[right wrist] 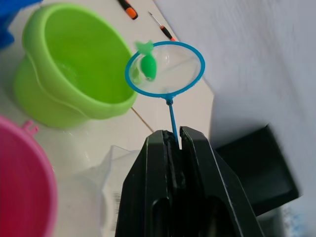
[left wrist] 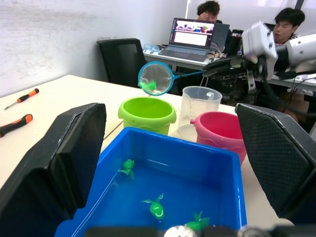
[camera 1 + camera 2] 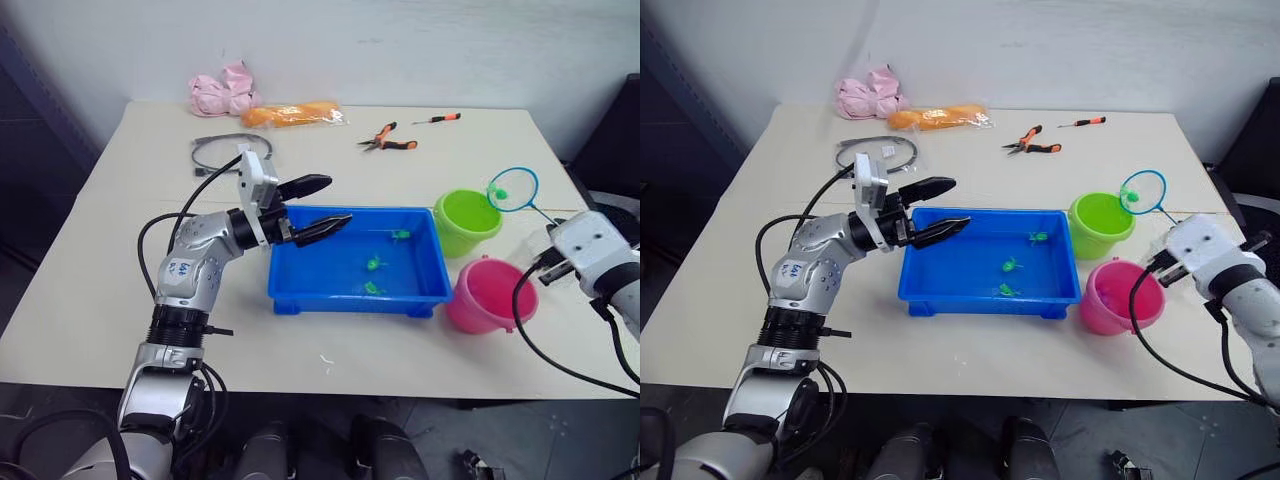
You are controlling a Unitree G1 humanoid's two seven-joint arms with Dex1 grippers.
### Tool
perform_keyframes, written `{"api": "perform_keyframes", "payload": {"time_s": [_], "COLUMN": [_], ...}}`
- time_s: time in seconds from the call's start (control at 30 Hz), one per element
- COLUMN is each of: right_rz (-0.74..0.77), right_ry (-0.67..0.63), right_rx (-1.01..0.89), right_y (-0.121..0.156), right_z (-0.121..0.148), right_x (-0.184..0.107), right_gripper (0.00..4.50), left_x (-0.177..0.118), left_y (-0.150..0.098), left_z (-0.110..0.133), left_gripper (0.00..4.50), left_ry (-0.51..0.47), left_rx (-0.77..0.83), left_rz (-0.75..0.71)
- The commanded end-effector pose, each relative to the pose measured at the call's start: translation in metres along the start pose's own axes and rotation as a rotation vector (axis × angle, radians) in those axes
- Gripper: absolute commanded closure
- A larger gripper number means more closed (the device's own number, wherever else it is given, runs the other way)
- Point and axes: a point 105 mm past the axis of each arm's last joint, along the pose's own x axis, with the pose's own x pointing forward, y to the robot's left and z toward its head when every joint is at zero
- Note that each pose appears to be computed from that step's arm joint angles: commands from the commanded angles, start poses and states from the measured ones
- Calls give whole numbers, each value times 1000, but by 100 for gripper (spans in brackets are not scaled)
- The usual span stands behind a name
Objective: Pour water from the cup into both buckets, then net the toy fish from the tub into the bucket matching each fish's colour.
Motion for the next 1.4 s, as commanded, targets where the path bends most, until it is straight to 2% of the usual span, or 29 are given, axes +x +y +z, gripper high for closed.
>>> {"api": "perform_keyframes", "payload": {"time_s": [0.03,0.2,0.3,0.43,0.5,0.67,0.77,0.8,0.93,1.07,1.23,1.4], "right_rz": [-37,-40,-32,20,1,-74,-134,-91,76,355,590,617], "right_ry": [-63,-105,-94,-133,-120,-106,-184,-244,-399,-453,-475,-463], "right_rx": [-283,-556,-604,-672,-705,-587,-248,-155,3,101,-28,-277], "right_y": [-10,-7,-8,5,-1,-19,-36,-35,-30,2,50,70], "right_z": [13,19,15,13,11,13,33,41,70,95,102,91], "right_x": [3,9,12,10,9,6,-1,-6,-21,-32,-34,-17], "right_gripper": [450,450,450,450,450,450,450,450,450,450,450,450], "left_x": [2,3,3,1,1,-1,-10,-16,-37,-60,-67,-68], "left_y": [-3,-4,-4,-4,-5,-6,-4,-2,0,-1,-4,-9], "left_z": [12,11,11,9,8,7,4,2,-1,-4,-9,-13], "left_gripper": [3,3,3,3,3,3,3,3,3,3,3,3], "left_ry": [-34,-33,-33,-25,-23,-20,0,17,59,114,160,177], "left_rx": [31,26,26,30,31,27,31,38,54,60,53,46], "left_rz": [-13,-17,-17,-23,-26,-26,-20,-17,-29,-63,-84,-93]}}
